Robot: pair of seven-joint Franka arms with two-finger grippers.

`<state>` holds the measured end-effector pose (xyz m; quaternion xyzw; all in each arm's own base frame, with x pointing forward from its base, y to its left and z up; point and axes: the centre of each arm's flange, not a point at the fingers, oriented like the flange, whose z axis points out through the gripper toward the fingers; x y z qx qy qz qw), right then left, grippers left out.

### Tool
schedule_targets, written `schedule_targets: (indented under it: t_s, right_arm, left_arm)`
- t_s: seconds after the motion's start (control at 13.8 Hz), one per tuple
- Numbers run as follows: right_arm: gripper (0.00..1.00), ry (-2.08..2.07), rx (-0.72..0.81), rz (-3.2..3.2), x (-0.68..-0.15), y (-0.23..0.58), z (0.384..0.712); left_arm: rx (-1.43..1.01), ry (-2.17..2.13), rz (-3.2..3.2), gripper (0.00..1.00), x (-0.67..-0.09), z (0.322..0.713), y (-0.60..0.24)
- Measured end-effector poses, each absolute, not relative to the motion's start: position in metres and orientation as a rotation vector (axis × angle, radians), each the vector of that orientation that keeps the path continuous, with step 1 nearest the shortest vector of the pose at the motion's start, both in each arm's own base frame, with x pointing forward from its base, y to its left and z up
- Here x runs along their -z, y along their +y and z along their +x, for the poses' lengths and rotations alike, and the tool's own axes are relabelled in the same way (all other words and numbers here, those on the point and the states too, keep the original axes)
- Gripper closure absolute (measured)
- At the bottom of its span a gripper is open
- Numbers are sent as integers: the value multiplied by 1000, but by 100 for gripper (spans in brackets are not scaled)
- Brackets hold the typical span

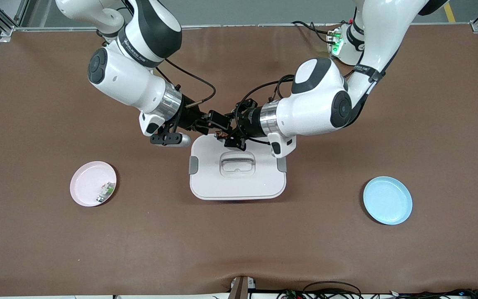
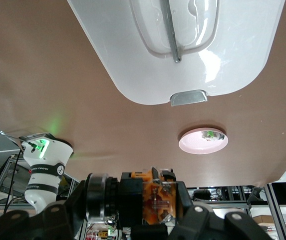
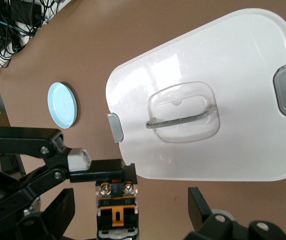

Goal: Transfer orange switch to right arm and place
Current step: 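Close the right gripper on the switch and open the left gripper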

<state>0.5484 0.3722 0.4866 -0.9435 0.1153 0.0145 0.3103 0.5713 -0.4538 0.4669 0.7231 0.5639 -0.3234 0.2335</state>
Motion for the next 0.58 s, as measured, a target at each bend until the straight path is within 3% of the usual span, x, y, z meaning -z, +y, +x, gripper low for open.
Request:
schedule_targets:
  t_s: [0.51, 0.58]
  right_arm:
    - [0, 301, -37, -2489, -487, 375, 547]
    - [7, 300, -34, -2488, -486, 376, 547]
  left_arm:
    - [888, 1549, 1986, 28, -467, 571, -454]
    - [888, 1549, 1986, 28, -467, 571, -454]
